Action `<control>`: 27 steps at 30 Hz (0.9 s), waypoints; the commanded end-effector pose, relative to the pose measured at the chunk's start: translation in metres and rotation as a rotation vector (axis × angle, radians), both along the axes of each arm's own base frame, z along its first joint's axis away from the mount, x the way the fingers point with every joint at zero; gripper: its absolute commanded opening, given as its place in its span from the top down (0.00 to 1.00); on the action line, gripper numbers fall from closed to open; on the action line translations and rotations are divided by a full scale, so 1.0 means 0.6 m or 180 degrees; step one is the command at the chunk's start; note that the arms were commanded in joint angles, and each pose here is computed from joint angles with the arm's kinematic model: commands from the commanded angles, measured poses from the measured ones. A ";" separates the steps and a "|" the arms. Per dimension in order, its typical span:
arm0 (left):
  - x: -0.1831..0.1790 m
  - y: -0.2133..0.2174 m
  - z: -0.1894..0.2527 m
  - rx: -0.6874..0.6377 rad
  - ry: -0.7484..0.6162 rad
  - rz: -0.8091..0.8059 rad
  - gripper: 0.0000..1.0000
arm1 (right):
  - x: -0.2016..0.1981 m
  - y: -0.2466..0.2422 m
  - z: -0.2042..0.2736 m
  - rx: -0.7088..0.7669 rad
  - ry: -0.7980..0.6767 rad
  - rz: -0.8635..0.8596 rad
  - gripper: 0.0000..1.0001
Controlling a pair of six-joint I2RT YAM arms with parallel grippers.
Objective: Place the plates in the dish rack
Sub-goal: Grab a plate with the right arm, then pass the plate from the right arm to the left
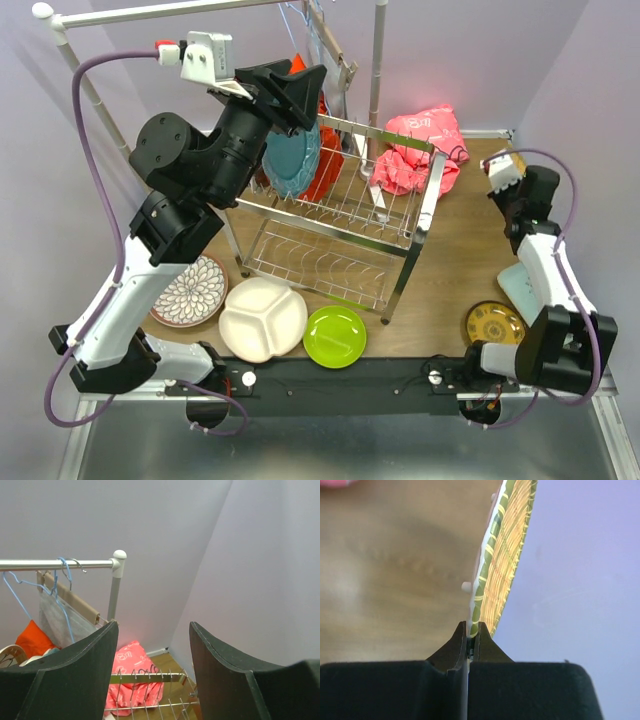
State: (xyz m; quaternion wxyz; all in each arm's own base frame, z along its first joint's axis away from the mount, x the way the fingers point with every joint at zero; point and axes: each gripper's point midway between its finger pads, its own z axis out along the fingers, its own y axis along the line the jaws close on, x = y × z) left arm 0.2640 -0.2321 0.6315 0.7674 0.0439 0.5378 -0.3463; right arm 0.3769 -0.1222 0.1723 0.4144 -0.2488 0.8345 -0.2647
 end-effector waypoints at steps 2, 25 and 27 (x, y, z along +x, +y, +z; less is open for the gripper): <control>-0.024 -0.003 0.054 -0.0247 -0.0231 -0.0267 0.32 | 0.018 0.053 0.195 0.0704 -0.1039 0.0106 0.99; 0.006 -0.146 0.045 -0.0264 0.0079 -0.1277 0.32 | -0.098 0.304 0.578 -0.0372 -0.2683 0.3082 0.99; 0.010 -0.155 0.038 -0.0292 0.0161 -0.1329 0.32 | -0.103 0.317 0.581 -0.0476 -0.2709 0.3223 0.99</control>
